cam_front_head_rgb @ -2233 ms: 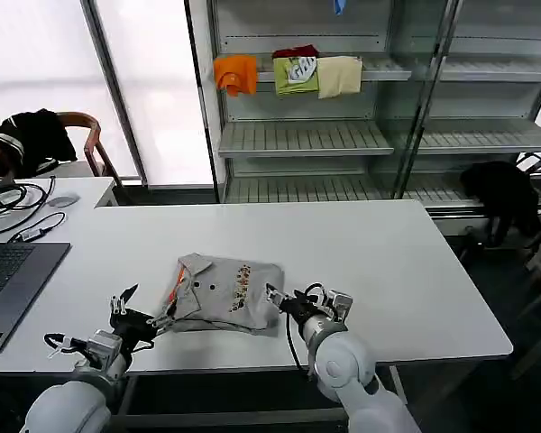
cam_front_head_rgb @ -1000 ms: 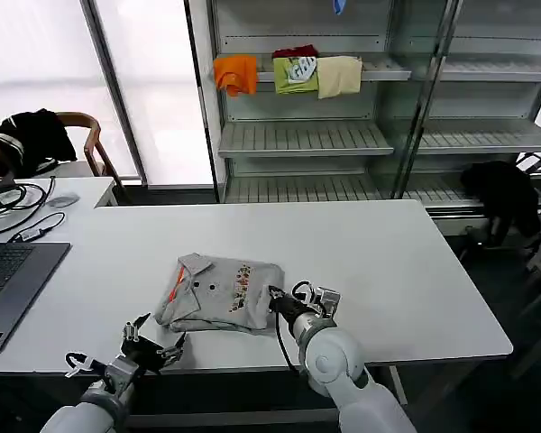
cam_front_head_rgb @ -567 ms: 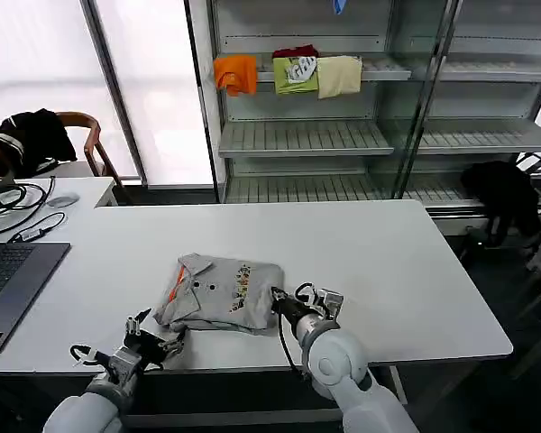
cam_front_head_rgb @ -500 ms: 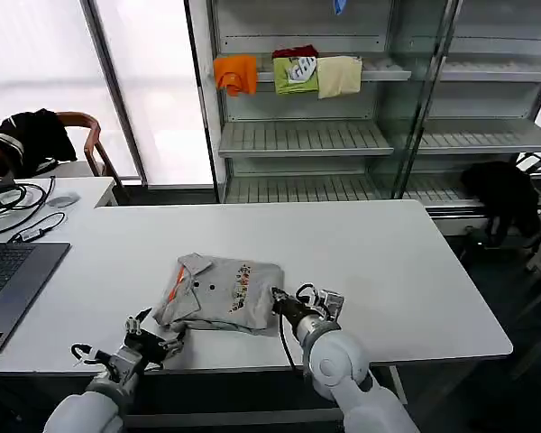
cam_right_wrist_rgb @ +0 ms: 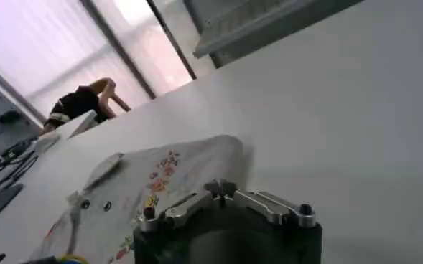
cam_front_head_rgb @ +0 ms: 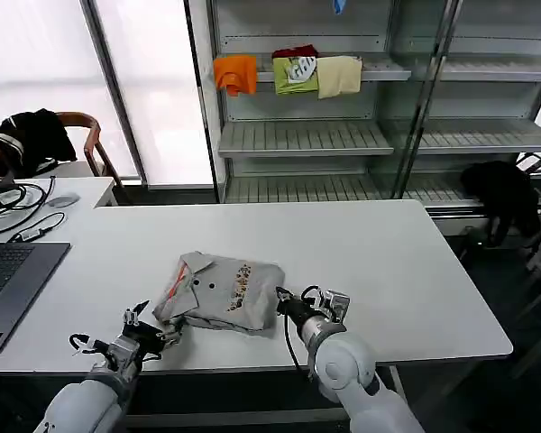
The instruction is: Fold and organize the clothes.
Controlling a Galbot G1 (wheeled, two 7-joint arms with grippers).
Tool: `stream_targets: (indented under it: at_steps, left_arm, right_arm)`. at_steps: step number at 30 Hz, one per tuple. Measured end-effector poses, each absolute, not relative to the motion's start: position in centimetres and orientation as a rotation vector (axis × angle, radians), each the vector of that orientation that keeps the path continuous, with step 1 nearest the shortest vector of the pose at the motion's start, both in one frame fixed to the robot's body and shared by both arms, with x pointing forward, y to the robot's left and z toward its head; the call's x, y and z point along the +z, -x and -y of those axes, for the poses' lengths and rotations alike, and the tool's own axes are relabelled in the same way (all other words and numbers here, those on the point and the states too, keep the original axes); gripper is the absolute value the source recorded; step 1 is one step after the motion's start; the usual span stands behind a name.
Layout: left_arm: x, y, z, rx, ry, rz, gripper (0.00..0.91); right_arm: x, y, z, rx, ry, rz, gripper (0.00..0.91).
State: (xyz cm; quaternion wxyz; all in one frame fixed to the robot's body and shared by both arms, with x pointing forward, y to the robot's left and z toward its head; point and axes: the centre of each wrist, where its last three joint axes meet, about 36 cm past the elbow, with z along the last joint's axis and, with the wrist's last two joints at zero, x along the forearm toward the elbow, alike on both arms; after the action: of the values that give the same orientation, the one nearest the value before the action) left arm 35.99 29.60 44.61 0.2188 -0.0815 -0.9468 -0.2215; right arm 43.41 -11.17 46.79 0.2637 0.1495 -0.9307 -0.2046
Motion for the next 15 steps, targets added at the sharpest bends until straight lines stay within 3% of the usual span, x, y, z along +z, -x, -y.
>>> stream_targets:
  at_steps: [2, 3, 5, 15]
  left_arm:
    - [45.0, -35.9, -29.6, -0.604, 0.227, 2.629, 0.907]
    - [45.2, -35.9, -29.6, -0.6, 0.227, 2.635, 0.907]
    - [45.8, -35.6, -29.6, -0.588, 0.231, 2.648, 0.907]
    - [47.8, -34.5, -30.1, -0.537, 0.201, 2.698, 0.907]
  right_arm:
    - [46.9, -43.3, 11.3, -0.553, -0.405, 2.518, 0.03]
    - [46.9, -43.2, 11.4, -0.552, -0.403, 2.519, 0.272]
    - [46.8, -43.2, 11.7, -0.551, -0.393, 2.516, 0.907]
    - [46.6, -43.4, 11.7, -0.558, -0.367, 2.498, 0.907]
